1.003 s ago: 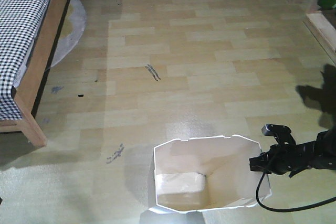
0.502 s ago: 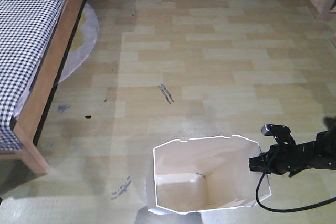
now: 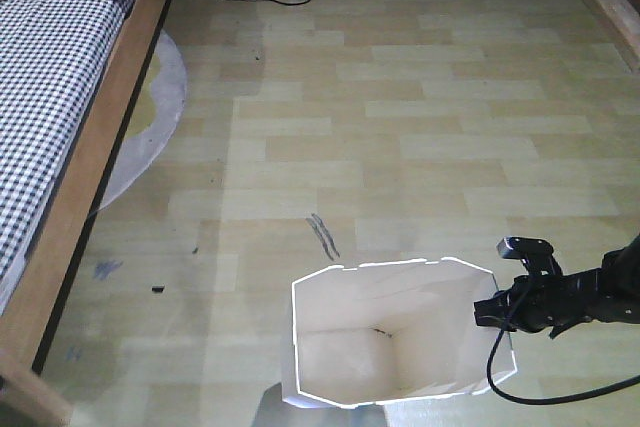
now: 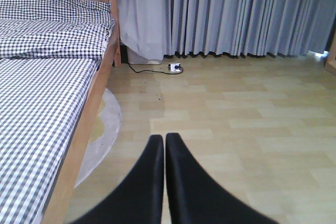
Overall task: Move trash bin to bedside with robot
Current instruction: 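Carry the bin with the right gripper toward the curtains beside the bed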
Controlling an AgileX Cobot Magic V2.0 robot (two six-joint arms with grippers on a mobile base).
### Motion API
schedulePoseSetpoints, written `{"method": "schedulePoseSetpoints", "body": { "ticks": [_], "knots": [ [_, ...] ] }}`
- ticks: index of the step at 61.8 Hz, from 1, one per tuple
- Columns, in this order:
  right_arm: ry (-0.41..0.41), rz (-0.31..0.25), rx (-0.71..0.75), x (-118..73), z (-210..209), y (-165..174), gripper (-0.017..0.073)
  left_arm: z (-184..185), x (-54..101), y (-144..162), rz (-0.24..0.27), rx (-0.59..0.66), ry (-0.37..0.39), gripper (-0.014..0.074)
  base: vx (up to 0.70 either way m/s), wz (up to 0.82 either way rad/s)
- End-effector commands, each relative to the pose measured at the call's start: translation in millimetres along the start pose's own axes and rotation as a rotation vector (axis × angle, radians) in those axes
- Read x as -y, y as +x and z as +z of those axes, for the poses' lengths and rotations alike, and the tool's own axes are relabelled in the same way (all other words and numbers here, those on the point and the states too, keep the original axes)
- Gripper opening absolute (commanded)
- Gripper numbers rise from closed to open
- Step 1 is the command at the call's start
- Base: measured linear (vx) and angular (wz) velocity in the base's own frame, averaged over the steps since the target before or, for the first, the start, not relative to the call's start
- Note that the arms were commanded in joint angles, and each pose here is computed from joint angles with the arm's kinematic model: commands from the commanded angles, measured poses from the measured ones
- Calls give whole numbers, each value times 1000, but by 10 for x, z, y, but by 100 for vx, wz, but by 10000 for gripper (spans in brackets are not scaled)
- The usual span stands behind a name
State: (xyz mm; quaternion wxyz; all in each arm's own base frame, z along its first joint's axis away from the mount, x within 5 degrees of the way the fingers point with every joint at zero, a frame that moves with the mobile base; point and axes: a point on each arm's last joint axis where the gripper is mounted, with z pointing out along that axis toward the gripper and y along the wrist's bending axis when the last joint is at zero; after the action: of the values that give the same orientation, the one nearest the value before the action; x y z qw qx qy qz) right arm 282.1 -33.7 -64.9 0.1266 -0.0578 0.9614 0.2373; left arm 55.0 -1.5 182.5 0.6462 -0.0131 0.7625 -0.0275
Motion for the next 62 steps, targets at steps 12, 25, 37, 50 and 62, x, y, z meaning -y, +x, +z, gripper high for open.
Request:
{"method": "schedulePoseSetpoints", "body": {
  "ticks": [12,25,37,50,62],
  "knots": [
    [-183,-37,174,-216,-190,-270,-4,16,1,30,-12,48,9,-6,47,-1],
    [-183,-37,174,-216,-190,-270,-4,16,1,30,-12,48,9,-6,46,5],
    [-183,-37,174,-216,-190,-270,-4,16,1,30,-12,48,9,-6,45,6],
    [-183,-37,174,-216,-190,-270,-4,16,1,30,-12,48,9,-6,45,4],
    [-183,-37,174,-216,-190,-270,-4,16,1,30,-12,48,9,-6,45,2]
  ]
}}
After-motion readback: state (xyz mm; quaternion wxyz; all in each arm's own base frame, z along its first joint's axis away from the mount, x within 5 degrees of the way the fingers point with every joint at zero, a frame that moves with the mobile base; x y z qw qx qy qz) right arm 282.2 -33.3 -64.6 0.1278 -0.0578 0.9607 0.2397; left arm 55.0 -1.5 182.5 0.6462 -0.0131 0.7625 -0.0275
